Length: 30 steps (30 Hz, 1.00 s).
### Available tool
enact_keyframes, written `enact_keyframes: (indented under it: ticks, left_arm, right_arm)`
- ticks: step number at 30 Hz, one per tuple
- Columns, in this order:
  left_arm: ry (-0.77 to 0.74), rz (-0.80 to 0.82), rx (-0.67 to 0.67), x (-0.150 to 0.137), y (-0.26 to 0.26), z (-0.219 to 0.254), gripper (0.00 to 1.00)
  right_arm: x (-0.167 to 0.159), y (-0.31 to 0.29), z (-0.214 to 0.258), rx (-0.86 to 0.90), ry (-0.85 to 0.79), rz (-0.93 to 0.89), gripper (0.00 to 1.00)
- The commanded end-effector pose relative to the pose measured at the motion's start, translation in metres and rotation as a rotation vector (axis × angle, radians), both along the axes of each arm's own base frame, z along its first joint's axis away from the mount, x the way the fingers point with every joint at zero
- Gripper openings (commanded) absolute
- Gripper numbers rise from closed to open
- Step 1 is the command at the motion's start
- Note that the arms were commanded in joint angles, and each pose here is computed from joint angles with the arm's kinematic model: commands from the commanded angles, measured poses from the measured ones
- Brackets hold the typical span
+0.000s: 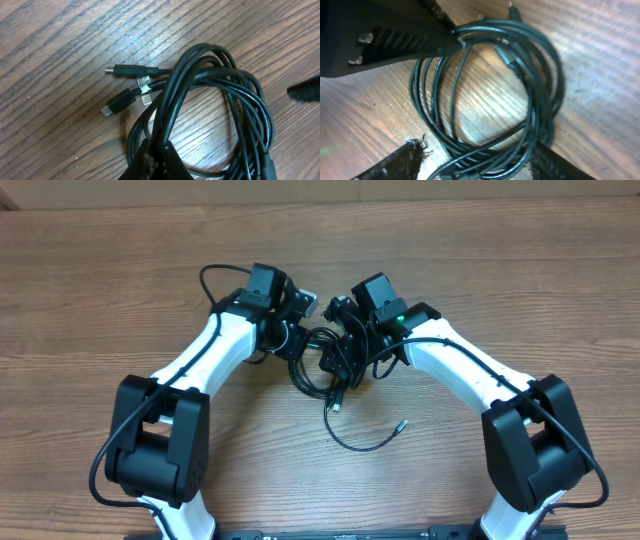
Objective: Untangle cables
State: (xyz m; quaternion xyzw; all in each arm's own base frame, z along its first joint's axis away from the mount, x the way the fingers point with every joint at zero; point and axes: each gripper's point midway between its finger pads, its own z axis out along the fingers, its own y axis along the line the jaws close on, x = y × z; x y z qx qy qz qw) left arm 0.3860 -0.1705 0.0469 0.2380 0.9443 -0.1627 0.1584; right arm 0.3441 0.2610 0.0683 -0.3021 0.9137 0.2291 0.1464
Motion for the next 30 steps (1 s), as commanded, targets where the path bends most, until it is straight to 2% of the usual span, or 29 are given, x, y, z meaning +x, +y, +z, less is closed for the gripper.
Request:
enact_keyframes:
  ticks: [1, 4, 8, 11, 14, 24, 30]
  left_arm:
    - [0.039, 0.029, -0.105, 0.005, 0.000, 0.006, 0.04]
    - [0.063, 0.041, -0.154, 0.005, 0.004, 0.006, 0.05]
    - [0.098, 0.051, -0.200, 0.005, 0.006, -0.001, 0.04]
    - [0.119, 0.062, -0.212, 0.006, 0.010, -0.007, 0.05]
    - [0.123, 0.064, -0.236, 0.007, 0.012, -0.006, 0.04]
    - [0.110, 0.074, -0.248, 0.011, 0.016, -0.004, 0.04]
    - [0.090, -0.029, -0.324, 0.006, 0.003, 0.005, 0.04]
  right_arm:
    - [0.026, 0.005, 0.043, 0.019, -0.162, 0.032, 0.72]
    - [0.026, 0.010, 0.059, 0.015, -0.243, 0.091, 0.73]
    - [0.018, 0.021, 0.056, 0.002, -0.283, 0.171, 0.60]
    - [0.018, 0.028, 0.052, 0.014, -0.314, 0.181, 0.57]
    - [0.021, 0.032, 0.049, 0.029, -0.343, 0.183, 0.49]
    - [0.021, 0.034, 0.032, 0.039, -0.415, 0.225, 0.50]
    - [0.019, 0.033, 0.018, 0.031, -0.398, 0.228, 0.56]
